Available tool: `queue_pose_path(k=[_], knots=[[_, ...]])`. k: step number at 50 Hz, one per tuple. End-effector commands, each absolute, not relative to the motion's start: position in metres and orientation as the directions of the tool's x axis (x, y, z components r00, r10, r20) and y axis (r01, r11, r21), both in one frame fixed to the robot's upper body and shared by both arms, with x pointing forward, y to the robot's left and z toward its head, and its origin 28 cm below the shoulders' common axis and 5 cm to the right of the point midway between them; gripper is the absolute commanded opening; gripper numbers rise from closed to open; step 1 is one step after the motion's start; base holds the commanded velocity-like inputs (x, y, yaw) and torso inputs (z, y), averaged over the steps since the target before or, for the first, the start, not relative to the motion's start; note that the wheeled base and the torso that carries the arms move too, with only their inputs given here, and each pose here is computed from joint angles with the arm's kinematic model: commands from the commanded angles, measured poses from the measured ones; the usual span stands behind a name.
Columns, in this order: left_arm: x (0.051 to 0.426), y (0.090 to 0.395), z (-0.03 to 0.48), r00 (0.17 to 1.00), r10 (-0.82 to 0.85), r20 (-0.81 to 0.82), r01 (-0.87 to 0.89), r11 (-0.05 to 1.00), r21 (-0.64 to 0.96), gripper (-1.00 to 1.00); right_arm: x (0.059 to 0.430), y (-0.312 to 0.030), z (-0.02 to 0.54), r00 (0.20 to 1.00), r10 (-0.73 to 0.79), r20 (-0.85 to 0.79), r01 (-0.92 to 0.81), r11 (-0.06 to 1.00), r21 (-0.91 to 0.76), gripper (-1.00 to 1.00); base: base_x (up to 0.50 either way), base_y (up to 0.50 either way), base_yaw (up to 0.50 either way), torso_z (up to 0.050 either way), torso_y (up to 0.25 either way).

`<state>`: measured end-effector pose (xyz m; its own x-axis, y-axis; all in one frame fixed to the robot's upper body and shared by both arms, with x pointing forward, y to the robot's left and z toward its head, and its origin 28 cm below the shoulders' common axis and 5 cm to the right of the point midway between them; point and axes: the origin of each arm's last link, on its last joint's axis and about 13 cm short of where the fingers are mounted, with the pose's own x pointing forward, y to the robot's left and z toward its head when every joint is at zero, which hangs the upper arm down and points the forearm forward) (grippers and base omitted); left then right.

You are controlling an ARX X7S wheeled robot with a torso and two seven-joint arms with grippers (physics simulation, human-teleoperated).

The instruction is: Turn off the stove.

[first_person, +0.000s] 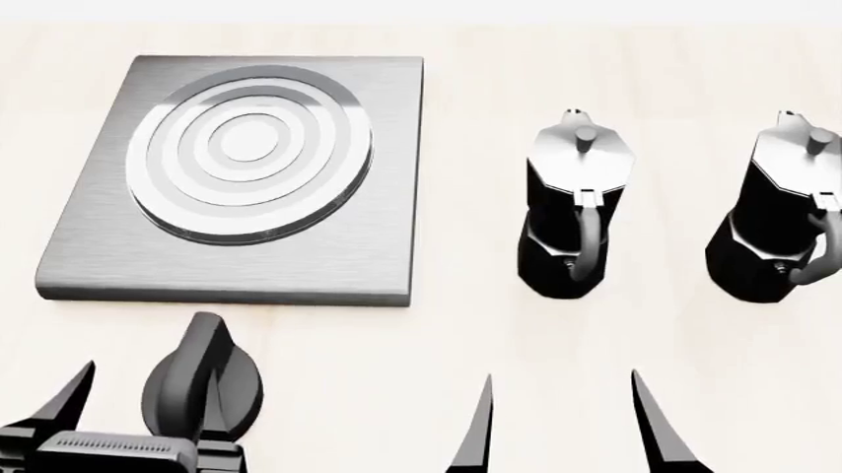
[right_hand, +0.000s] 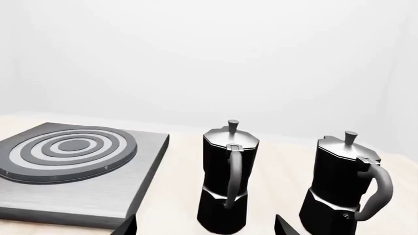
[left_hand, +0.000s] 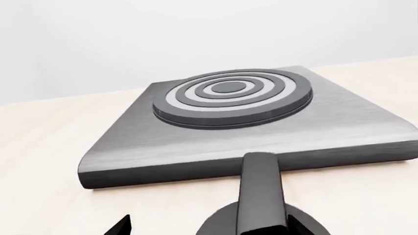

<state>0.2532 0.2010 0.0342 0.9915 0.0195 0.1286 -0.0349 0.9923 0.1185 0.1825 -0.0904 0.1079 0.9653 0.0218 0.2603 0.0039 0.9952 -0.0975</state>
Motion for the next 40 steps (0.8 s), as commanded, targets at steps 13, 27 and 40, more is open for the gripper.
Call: queue_pose_path(k=[13, 27, 40], knots=[[0.241, 0.221, 0.021, 0.990, 0.126, 0.056, -0.132, 0.983, 0.125, 1.00, 0.183, -0.091, 0.108, 0.965, 0.023, 0.260, 0.002, 0.995, -0.097, 1.00, 0.00, 0.00, 0.00, 0.000, -0.002], [0.236, 0.224, 0.021, 0.988, 0.143, 0.055, -0.149, 0.981, 0.123, 1.00, 0.183, -0.090, 0.107, 0.966, 0.024, 0.259, 0.002, 0.995, -0.099, 1.00, 0.00, 0.00, 0.00, -0.001, -0.002], [0.231, 0.227, 0.023, 0.986, 0.157, 0.057, -0.162, 0.980, 0.114, 1.00, 0.183, -0.090, 0.107, 0.966, 0.023, 0.257, 0.002, 0.995, -0.100, 1.00, 0.00, 0.00, 0.00, -0.001, -0.002]])
